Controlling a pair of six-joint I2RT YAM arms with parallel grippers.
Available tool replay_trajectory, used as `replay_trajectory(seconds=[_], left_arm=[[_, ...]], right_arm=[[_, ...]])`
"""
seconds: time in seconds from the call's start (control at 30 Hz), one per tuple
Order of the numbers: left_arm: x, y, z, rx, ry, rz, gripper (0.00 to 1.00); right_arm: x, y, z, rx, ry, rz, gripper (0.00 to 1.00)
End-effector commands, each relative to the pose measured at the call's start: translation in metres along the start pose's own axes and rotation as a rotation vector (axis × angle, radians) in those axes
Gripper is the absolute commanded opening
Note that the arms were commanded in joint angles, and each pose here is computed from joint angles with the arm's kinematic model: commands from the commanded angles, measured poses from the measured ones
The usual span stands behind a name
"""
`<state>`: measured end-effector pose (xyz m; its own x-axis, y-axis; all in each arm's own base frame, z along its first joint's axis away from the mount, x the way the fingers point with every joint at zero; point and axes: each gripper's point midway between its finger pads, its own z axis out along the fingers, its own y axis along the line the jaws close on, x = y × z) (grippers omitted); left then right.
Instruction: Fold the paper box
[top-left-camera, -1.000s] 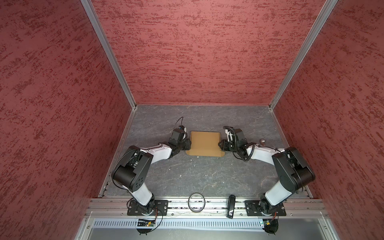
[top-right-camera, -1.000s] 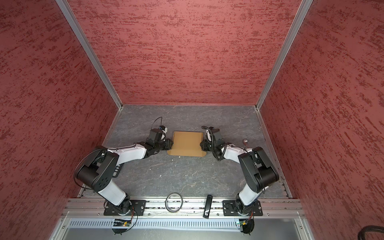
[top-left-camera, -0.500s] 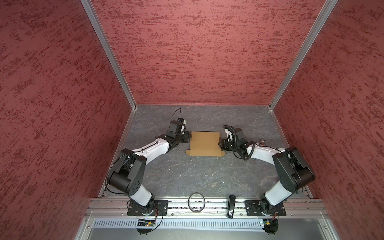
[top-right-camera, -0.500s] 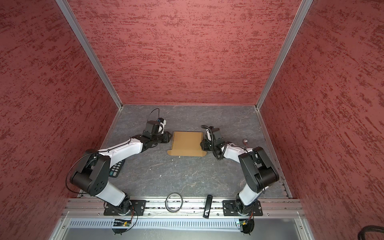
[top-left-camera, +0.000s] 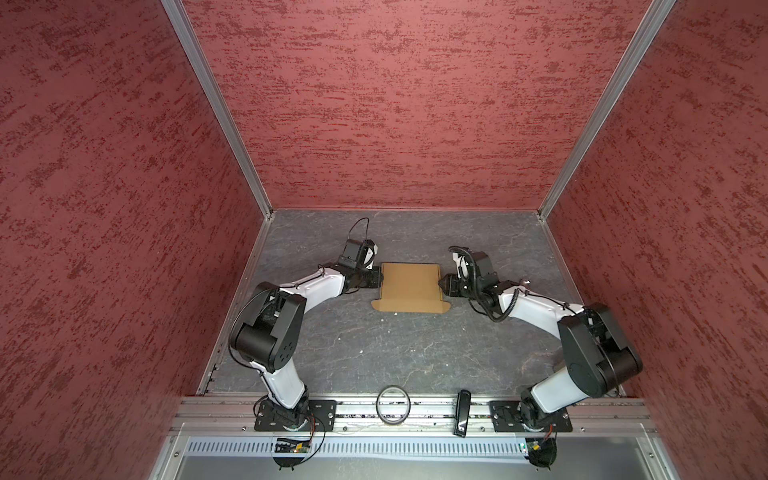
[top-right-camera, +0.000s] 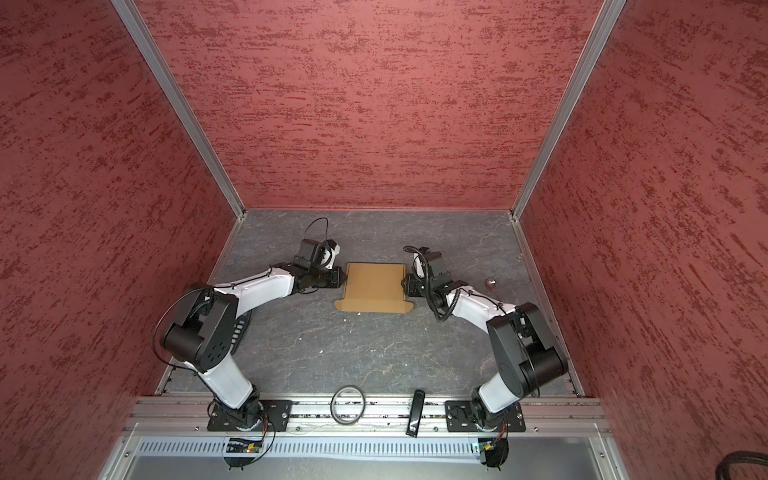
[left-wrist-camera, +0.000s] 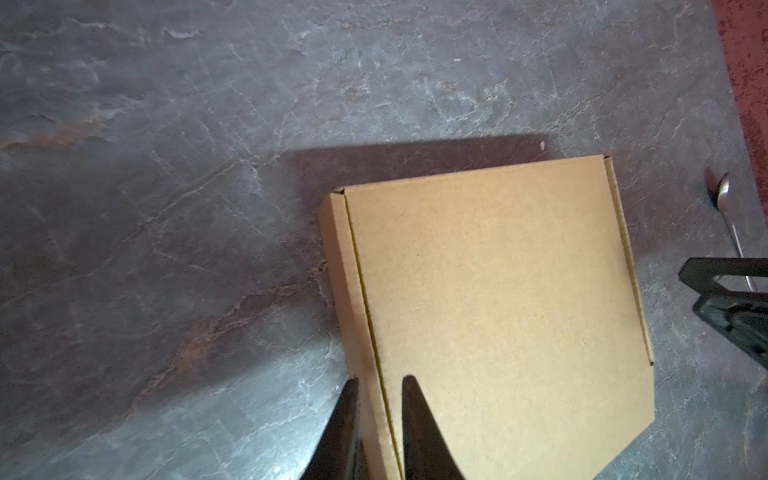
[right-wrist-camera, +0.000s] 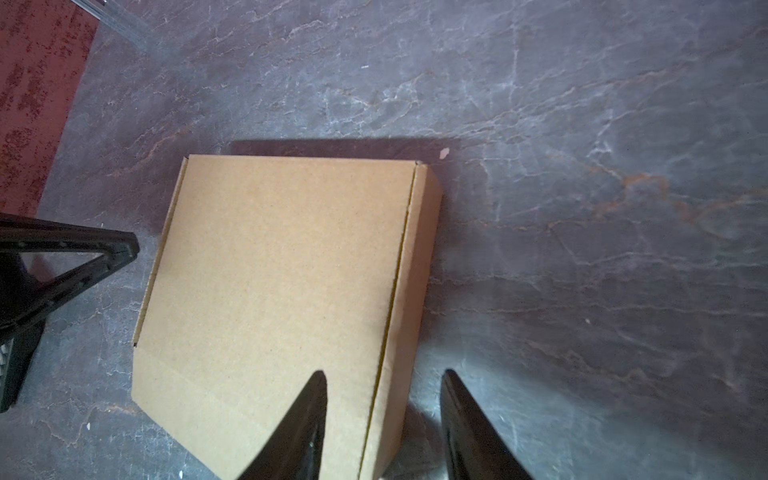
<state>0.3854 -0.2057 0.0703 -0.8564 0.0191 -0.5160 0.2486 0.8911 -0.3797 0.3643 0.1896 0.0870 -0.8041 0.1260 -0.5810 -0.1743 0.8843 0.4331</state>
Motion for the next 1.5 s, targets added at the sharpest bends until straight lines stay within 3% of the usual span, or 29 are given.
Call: replay_trajectory(seconds=[0.0, 0.5, 0.9, 1.47], left_arm=[[-0.002, 0.003, 0.0, -0.024, 0.008, 0.028, 0.2], [0.004, 0.008, 0.015, -0.042, 0.018, 0.027, 0.2], [-0.009, 0.0, -0.008, -0.024, -0.046, 0.015, 0.23], [-0.003, -0.008, 0.012, 0.008, -0.008, 0.022, 0.23]], right_arm=[[-0.018, 0.007, -0.011, 0.007, -0.047, -0.028, 0.46], [-0.018, 0.007, -0.01, 0.004, -0.046, -0.03, 0.44], [-0.01, 0.0, 0.0, 0.017, -0.022, -0.021, 0.43], [-0.006, -0.002, 0.003, 0.019, -0.009, -0.017, 0.43]])
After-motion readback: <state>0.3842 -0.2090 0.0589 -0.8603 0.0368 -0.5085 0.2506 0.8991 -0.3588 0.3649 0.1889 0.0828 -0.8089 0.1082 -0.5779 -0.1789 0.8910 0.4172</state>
